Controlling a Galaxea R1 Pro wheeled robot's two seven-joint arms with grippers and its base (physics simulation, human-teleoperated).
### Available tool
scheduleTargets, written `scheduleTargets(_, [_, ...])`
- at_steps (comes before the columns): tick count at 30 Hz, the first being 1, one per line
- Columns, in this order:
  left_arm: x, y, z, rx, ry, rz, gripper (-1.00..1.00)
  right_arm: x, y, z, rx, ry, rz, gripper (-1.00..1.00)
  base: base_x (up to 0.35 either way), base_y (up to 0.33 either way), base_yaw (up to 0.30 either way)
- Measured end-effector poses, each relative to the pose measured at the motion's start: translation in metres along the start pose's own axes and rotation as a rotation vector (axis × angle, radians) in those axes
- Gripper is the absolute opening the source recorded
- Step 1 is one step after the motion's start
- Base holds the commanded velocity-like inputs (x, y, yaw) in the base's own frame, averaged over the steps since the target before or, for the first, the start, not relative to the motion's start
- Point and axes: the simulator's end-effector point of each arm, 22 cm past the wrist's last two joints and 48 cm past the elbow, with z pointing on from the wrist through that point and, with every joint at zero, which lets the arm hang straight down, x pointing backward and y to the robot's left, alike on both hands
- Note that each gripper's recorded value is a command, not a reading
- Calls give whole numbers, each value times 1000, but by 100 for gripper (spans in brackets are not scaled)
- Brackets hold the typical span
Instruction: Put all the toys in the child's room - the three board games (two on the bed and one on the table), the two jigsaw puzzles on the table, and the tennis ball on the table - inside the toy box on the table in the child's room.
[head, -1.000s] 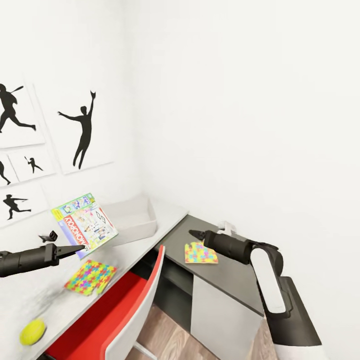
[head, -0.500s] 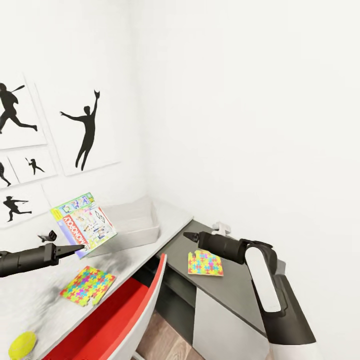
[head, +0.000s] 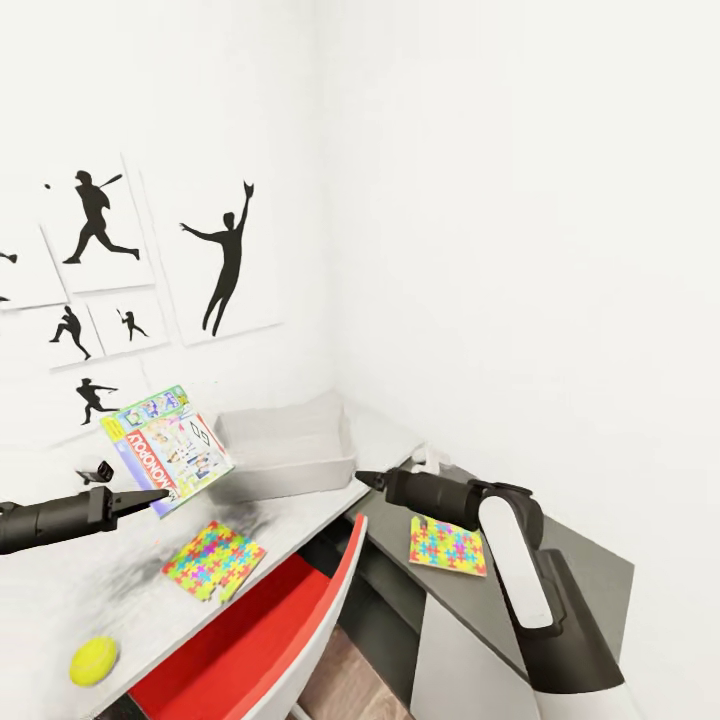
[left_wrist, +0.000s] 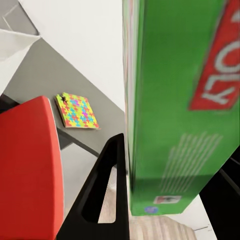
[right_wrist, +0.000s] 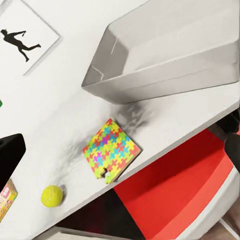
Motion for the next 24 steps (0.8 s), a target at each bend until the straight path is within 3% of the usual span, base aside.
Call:
scheduleTargets(11, [1, 2, 0, -2, 3, -3, -100, -8, 1, 1, -2, -41, -2, 100, 164, -1, 282])
scheduleTargets(17, [2, 3, 1, -3, 3, -7, -100, -8, -1, 2, -2, -44, 0, 100, 291, 0, 282])
scheduleTargets(24, [2, 5, 1, -3, 4, -11, -100, -7, -3, 4, 0, -40, 4, 100, 134, 0, 281])
